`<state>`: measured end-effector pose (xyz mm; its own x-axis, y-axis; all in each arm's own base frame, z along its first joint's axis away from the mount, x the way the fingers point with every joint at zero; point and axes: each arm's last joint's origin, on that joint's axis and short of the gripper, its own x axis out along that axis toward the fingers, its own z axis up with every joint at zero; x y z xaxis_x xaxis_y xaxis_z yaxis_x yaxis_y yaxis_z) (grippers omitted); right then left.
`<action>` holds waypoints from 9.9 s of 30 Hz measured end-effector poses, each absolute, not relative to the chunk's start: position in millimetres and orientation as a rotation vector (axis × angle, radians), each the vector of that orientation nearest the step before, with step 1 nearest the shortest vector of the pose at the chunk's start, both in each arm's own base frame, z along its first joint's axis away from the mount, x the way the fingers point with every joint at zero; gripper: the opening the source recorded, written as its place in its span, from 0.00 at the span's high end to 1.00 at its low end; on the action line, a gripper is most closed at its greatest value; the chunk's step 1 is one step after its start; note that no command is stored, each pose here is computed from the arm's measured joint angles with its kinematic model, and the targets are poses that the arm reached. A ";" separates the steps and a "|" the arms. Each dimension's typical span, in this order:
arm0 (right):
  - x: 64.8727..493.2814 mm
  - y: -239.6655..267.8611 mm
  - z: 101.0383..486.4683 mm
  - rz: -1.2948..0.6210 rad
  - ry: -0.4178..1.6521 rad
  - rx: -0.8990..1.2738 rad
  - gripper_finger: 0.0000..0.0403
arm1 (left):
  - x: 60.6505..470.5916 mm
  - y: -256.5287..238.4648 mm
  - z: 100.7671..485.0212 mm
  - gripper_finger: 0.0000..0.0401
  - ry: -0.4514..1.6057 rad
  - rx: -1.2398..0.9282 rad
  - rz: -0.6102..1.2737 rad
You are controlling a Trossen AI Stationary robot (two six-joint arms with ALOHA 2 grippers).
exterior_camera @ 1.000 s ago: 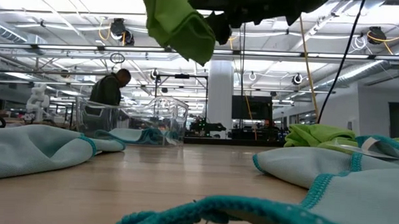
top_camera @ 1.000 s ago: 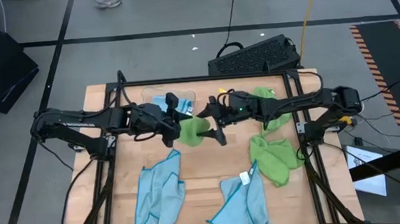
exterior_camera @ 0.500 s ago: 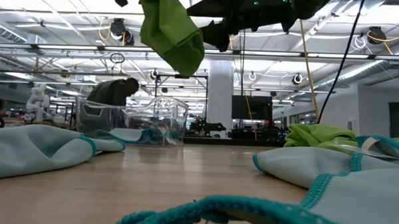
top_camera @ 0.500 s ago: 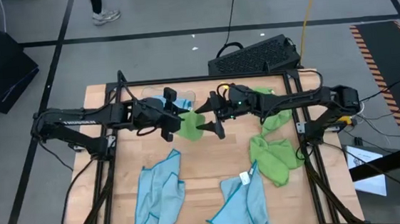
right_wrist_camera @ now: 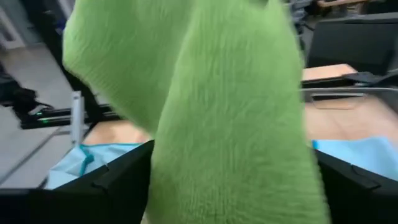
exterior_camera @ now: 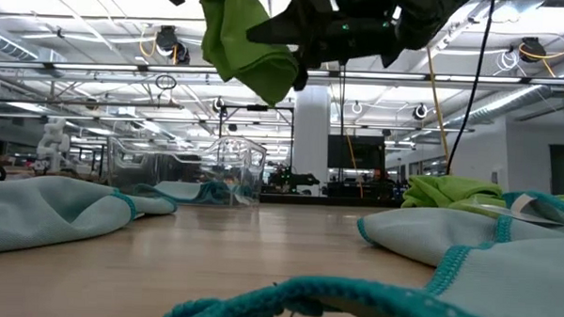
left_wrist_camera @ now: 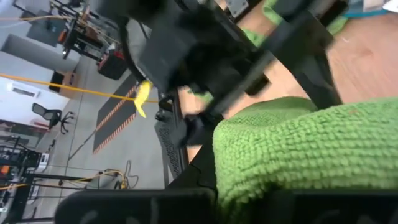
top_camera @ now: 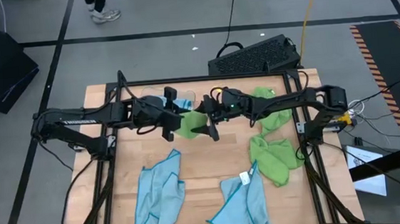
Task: Fold microfiber towels
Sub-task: Put the bottom left green microfiber cloth into the bin, then fold the right blue microfiber cloth
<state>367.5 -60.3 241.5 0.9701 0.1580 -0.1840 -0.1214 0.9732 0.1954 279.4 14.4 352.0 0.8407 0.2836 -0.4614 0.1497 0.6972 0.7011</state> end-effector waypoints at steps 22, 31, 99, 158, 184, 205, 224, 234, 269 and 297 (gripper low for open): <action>360.3 -67.3 240.9 0.175 0.261 0.130 0.98 | 269.3 18.1 338.1 0.72 0.770 0.745 0.106; 342.5 -66.7 245.3 0.063 0.418 0.055 0.98 | 237.2 19.1 339.5 0.46 0.896 0.503 0.240; 342.5 -47.4 240.1 0.118 0.480 -0.166 0.97 | 313.0 42.8 290.3 0.38 0.812 0.307 0.003; 229.7 -18.7 205.8 -0.060 0.522 -0.050 0.63 | 226.5 158.8 238.5 0.97 0.887 -0.550 0.076; 230.0 -18.7 206.2 -0.056 0.511 -0.068 0.63 | 217.4 181.3 215.7 0.64 1.148 -0.348 0.532; 230.7 -18.7 207.6 -0.056 0.496 -0.072 0.63 | 234.5 157.1 268.8 0.56 0.979 -0.078 0.604; 230.9 -18.7 208.0 -0.054 0.492 -0.080 0.63 | 247.6 188.8 168.1 0.94 1.136 -0.143 0.692; 230.9 -18.7 208.0 -0.054 0.492 -0.080 0.63 | 246.9 191.3 163.6 0.99 1.160 -0.177 0.705; 230.0 -19.2 204.8 -0.055 0.454 -0.095 0.63 | 261.6 172.6 205.4 0.99 0.907 -0.284 0.650; 227.0 64.3 179.3 0.002 0.483 0.158 0.63 | 286.3 -88.9 255.8 0.94 0.575 -0.155 0.299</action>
